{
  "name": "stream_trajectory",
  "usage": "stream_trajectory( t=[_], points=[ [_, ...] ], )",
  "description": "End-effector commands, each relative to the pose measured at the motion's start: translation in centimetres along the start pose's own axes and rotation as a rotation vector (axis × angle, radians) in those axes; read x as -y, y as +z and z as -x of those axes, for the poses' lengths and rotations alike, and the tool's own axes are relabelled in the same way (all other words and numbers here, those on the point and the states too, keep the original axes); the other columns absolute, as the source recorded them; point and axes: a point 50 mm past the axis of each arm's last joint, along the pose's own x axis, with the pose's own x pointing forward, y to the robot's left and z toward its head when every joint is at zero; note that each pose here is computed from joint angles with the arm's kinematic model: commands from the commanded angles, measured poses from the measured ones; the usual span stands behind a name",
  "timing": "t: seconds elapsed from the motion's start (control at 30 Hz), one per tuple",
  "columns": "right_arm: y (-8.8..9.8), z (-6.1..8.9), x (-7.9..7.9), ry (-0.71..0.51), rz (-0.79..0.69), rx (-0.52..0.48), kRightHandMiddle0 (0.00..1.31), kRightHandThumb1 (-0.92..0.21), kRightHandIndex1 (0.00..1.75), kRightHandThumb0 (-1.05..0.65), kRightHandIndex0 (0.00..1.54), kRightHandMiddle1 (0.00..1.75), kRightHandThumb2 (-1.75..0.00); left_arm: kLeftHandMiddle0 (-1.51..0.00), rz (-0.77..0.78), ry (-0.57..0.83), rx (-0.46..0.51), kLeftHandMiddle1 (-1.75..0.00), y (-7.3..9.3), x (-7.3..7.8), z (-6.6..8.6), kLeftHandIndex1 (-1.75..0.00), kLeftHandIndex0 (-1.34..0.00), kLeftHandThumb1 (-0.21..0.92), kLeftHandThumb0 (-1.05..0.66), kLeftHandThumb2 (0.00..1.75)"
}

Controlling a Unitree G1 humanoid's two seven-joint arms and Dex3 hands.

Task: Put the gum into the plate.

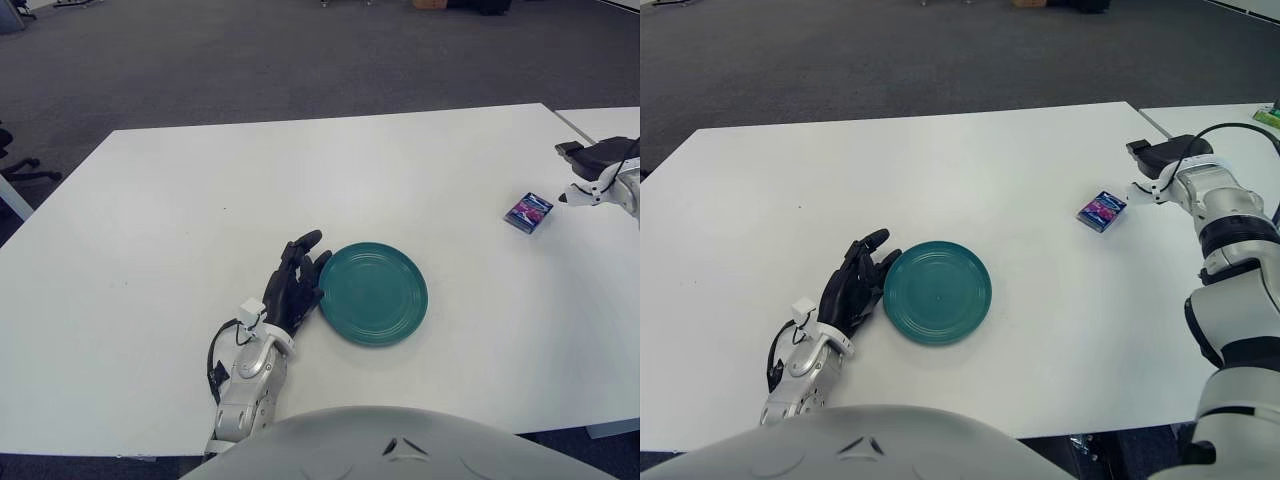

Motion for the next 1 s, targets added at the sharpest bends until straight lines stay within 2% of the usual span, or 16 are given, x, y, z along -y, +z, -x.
stream_trajectory(
  t=[0.0,0.13,0.4,0.73,0.87,0.97],
  points=[
    [1.4,-0.5,0.6,-0.022,-0.013,0.029,0.00,-0.92,0.00,-0.91,0.23,0.06,-0.41,-0.41,0.030,0.001,0.023,-0.23,0.1,0.8,-0.1,-0.78,0.00,0.92,-0.86,0.90],
    [2.4,-0.7,1.3,-0.046,-0.012,0.071,0.00,-0.92,0.00,-0.92,0.21,0.04,-0.41,-0.41,0.030,0.002,0.023,-0.23,0.2,0.8,-0.1,-0.78,0.00,0.92,-0.86,0.90],
    [3.3,-0.8,1.3,-0.075,-0.027,0.102,0.01,-0.92,0.03,-0.91,0.27,0.05,-0.43,-0.41,0.030,0.002,0.023,-0.23,0.2,0.7,-0.1,-0.78,0.00,0.92,-0.86,0.90],
    [5.0,-1.2,0.9,-0.071,-0.040,0.129,0.01,-0.92,0.03,-0.93,0.28,0.12,-0.40,-0.41,0.030,0.001,0.023,-0.22,0.2,0.8,0.0,-0.78,0.00,0.92,-0.86,0.90],
    [6.4,-1.1,-0.6,-0.072,-0.043,0.167,0.00,-0.92,0.02,-0.94,0.28,0.18,-0.34,-0.41,0.030,0.001,0.024,-0.22,0.2,0.8,0.0,-0.78,0.00,0.92,-0.86,0.90],
    [6.9,-0.9,-0.6,-0.085,-0.035,0.205,0.00,-0.92,0.02,-0.95,0.29,0.19,-0.30,-0.42,0.030,0.001,0.024,-0.22,0.2,0.8,0.0,-0.78,0.00,0.92,-0.86,0.90]
  ],
)
